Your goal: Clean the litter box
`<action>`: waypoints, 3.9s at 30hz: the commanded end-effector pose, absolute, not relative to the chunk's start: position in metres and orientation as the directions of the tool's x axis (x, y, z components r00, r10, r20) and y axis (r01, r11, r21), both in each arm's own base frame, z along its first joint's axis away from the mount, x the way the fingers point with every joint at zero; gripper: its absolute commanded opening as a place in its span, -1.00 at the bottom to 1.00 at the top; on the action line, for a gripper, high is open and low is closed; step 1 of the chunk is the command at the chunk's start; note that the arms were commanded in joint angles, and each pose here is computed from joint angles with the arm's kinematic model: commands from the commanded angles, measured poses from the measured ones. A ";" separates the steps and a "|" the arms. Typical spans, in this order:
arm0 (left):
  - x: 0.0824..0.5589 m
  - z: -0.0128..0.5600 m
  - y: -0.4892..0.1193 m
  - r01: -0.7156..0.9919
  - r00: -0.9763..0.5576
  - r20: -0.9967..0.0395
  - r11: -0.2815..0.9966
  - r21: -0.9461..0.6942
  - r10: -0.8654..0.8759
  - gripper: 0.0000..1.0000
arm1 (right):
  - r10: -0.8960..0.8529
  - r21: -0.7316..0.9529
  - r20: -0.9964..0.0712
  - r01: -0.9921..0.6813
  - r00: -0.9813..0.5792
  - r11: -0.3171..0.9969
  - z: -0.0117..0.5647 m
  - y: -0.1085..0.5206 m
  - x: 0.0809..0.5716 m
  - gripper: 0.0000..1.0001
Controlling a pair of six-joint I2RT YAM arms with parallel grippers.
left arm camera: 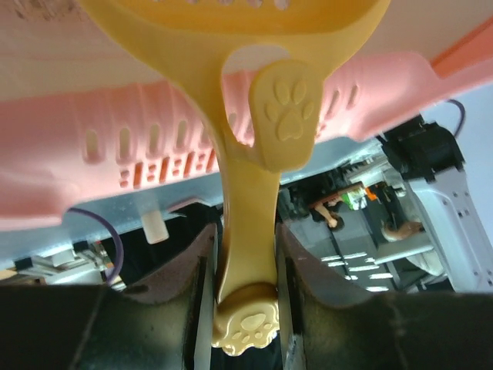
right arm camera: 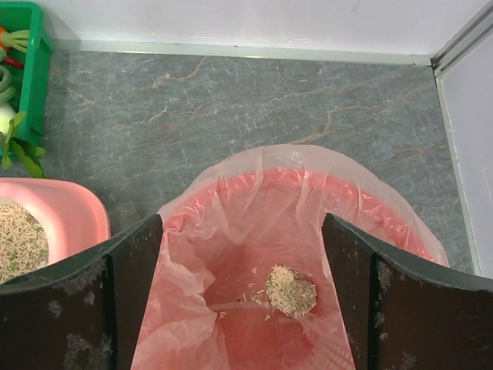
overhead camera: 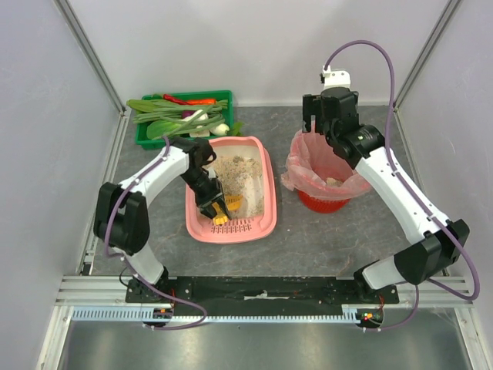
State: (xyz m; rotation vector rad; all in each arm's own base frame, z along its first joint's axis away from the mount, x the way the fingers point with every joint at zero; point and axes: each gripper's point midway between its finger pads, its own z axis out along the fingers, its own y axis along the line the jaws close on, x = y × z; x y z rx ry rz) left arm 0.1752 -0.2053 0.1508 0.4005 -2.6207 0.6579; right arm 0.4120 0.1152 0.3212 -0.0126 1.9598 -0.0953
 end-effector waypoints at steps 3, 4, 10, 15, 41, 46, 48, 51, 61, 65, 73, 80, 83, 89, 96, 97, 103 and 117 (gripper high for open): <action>0.154 0.149 -0.185 -0.356 -0.799 0.576 0.907 -0.224 -0.171 -0.96 | -0.041 -0.063 -0.941 0.057 -0.335 0.996 0.337 0.114 0.423 0.87; 0.155 0.147 -0.184 -0.346 -0.803 0.573 0.912 -0.222 -0.165 -0.97 | -0.041 -0.064 -0.940 0.055 -0.339 0.996 0.336 0.116 0.424 0.87; 0.170 0.140 -0.180 -0.298 -0.835 0.528 0.933 -0.204 -0.152 -0.96 | -0.022 -0.048 -0.939 0.066 -0.345 0.997 0.332 0.116 0.425 0.87; 0.195 0.131 -0.171 -0.209 -0.888 0.445 0.963 -0.169 -0.115 -0.97 | -0.025 -0.048 -0.938 0.060 -0.346 0.997 0.332 0.119 0.429 0.87; 0.245 0.113 -0.152 0.003 -0.999 0.049 0.991 -0.132 0.010 -0.97 | -0.030 -0.021 -0.940 -0.030 -0.339 0.999 0.337 0.146 0.452 0.87; 0.244 0.120 -0.154 0.072 -0.997 -0.001 0.986 -0.150 0.073 -0.97 | -0.012 0.006 -0.940 -0.050 -0.342 0.999 0.337 0.152 0.452 0.86; 0.245 0.121 -0.155 0.090 -0.996 -0.020 0.983 -0.158 0.088 -0.97 | -0.008 0.010 -0.941 -0.052 -0.339 0.999 0.339 0.152 0.451 0.86; 0.246 0.123 -0.158 0.109 -0.994 -0.042 0.979 -0.172 0.103 -0.96 | -0.004 0.012 -0.943 -0.047 -0.331 0.999 0.343 0.151 0.448 0.86; 0.236 0.133 -0.169 0.172 -0.983 -0.107 0.958 -0.230 0.151 -0.97 | -0.021 -0.008 -0.948 -0.042 -0.318 0.999 0.348 0.149 0.440 0.86; 0.230 0.135 -0.173 0.208 -0.975 -0.131 0.945 -0.251 0.179 -0.96 | -0.042 -0.032 -0.950 -0.036 -0.310 0.999 0.351 0.145 0.439 0.86; 0.232 0.149 -0.173 0.265 -0.942 -0.275 0.928 -0.263 0.192 -0.96 | -0.077 -0.073 -0.953 -0.025 -0.292 0.997 0.359 0.140 0.436 0.86; 0.241 0.163 -0.180 0.347 -0.878 -0.420 0.909 -0.232 0.228 -0.97 | -0.076 -0.072 -0.958 -0.022 -0.276 0.997 0.367 0.141 0.433 0.86; 0.232 0.167 -0.189 0.381 -0.865 -0.444 0.881 -0.280 0.233 -0.96 | -0.066 -0.067 -0.961 -0.008 -0.269 0.998 0.370 0.139 0.432 0.86; 0.224 0.164 -0.193 0.359 -0.868 -0.463 0.872 -0.334 0.181 -0.96 | -0.055 -0.060 -0.965 0.012 -0.257 0.998 0.375 0.135 0.429 0.86; 0.240 0.175 -0.186 0.319 -0.851 -0.515 0.880 -0.351 0.103 -0.96 | -0.049 -0.054 -0.968 0.012 -0.245 0.998 0.380 0.135 0.430 0.86; 0.234 0.175 -0.194 0.377 -0.835 -0.525 0.866 -0.327 0.166 -0.96 | -0.050 -0.054 -0.968 0.011 -0.247 0.998 0.379 0.135 0.430 0.86; 0.233 0.167 -0.184 0.299 -0.866 -0.491 0.885 -0.357 0.095 -0.96 | -0.044 -0.045 -0.969 0.002 -0.241 0.999 0.381 0.139 0.430 0.86; 0.224 0.173 -0.192 0.319 -0.873 -0.475 0.866 -0.385 0.110 -0.96 | -0.052 -0.054 -0.970 0.003 -0.237 0.999 0.382 0.142 0.427 0.86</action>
